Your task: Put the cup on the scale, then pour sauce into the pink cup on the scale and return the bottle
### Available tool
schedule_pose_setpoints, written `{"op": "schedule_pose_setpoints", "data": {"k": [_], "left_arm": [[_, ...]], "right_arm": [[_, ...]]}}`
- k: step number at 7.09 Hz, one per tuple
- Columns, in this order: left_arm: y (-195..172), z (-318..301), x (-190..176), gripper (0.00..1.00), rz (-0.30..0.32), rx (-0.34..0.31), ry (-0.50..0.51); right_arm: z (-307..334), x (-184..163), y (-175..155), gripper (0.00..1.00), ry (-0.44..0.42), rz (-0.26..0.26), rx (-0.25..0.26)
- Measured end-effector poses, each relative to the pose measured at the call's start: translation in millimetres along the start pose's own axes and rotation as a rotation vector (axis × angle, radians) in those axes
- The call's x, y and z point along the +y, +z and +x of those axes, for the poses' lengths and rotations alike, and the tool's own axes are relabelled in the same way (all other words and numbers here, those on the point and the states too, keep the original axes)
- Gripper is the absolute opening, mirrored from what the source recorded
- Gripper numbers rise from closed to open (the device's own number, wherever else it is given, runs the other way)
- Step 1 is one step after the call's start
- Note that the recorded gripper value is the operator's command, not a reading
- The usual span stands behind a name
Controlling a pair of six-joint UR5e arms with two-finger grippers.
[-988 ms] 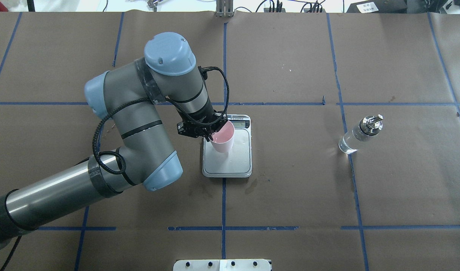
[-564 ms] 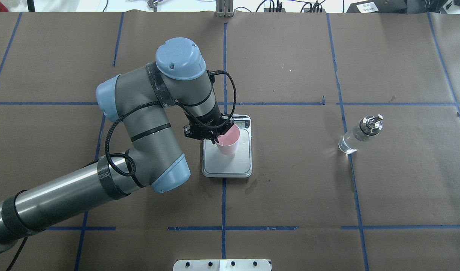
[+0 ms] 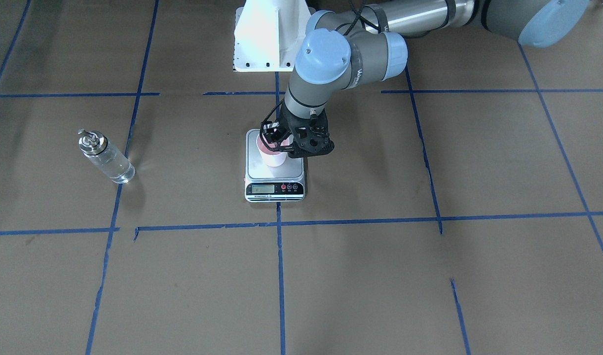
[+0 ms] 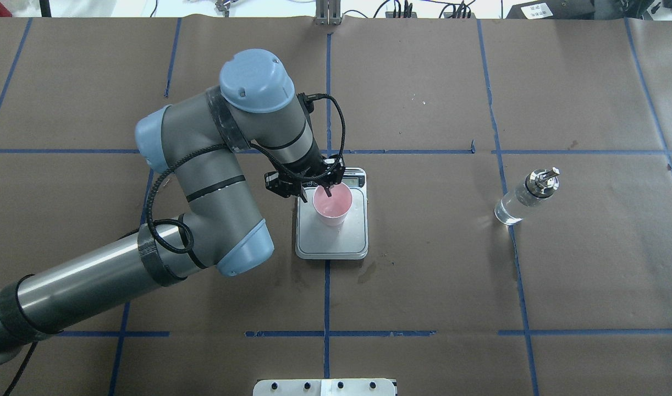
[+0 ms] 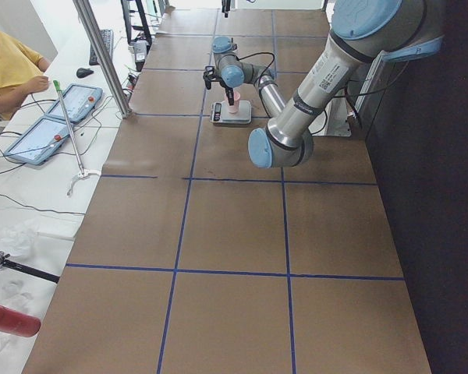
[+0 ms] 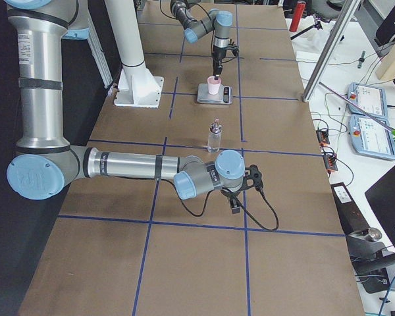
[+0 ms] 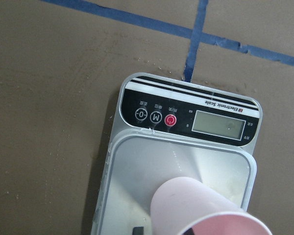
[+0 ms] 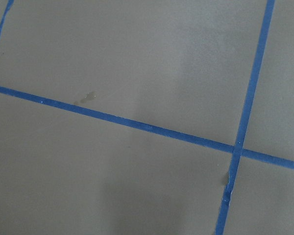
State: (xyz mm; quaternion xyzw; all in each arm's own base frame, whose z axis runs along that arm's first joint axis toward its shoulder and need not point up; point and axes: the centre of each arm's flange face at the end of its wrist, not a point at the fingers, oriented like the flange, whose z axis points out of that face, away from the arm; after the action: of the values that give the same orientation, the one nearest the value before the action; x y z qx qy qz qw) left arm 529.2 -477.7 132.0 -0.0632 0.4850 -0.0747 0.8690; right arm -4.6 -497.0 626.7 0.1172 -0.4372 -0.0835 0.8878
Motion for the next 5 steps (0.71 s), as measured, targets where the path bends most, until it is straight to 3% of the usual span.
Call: {"op": "schedule_pose_setpoints", "data": {"k": [2,5], "left_arm": [[-47.8,-9.8,-16.1,0.54,0.055,0.051,-0.004],[-54.7,-43.9,-23.3,0.55,0.076,0.043,-0.021]], "right_arm": [[-40.2,-12.6,-18.9,0.99,0.054,0.030,-0.068],[-162.9,-23.3,-49.5,1.00,0.151,0.140,-0.160]]}}
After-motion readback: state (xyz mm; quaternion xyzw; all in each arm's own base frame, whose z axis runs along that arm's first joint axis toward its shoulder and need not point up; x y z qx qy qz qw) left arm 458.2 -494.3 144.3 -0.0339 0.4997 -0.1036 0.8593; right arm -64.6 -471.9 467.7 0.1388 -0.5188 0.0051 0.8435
